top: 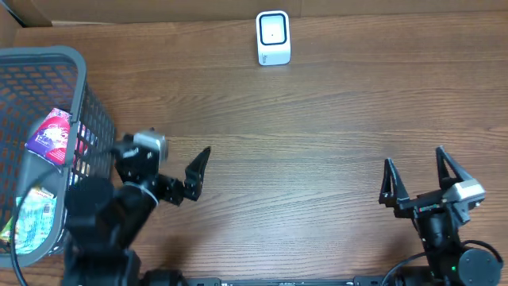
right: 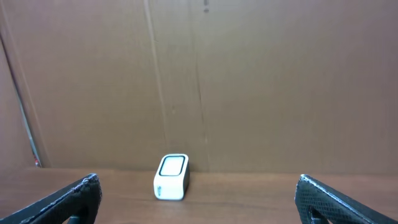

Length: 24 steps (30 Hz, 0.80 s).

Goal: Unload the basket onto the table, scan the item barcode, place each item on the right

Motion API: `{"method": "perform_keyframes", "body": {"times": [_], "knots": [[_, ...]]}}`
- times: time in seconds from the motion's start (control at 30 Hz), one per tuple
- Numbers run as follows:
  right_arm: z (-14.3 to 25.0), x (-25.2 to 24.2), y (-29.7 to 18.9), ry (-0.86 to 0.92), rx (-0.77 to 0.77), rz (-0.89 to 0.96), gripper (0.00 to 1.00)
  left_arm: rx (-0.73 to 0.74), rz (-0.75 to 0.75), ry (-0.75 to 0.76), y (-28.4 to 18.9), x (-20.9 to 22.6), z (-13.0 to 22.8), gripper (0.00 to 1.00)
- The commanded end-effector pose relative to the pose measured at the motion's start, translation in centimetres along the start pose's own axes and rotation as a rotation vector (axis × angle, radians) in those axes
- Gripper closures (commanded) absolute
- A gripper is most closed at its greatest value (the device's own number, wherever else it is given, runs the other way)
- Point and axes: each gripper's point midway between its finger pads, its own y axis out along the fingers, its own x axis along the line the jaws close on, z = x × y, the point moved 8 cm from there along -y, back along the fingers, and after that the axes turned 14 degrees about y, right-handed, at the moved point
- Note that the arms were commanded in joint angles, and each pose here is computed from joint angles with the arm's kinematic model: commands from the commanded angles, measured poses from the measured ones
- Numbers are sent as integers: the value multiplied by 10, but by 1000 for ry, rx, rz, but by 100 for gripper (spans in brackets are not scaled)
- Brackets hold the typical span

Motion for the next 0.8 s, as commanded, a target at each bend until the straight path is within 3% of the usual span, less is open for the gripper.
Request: {"method": "perform_keyframes", "body": {"times": [0.0,0.2,0.5,0.77], "knots": [[-27,6,9,1,-11,27,0,-16,98,-7,0,0,-31,0],[-62,21,47,29,148,8,0,107,89,-34,8,16,-61,0],[-98,32,109,70,553,64,0,322,65,-114,13,39,-101,0],[-105,28,138,143,847,175,0,372,81,-135,18,44,-110,0]]}}
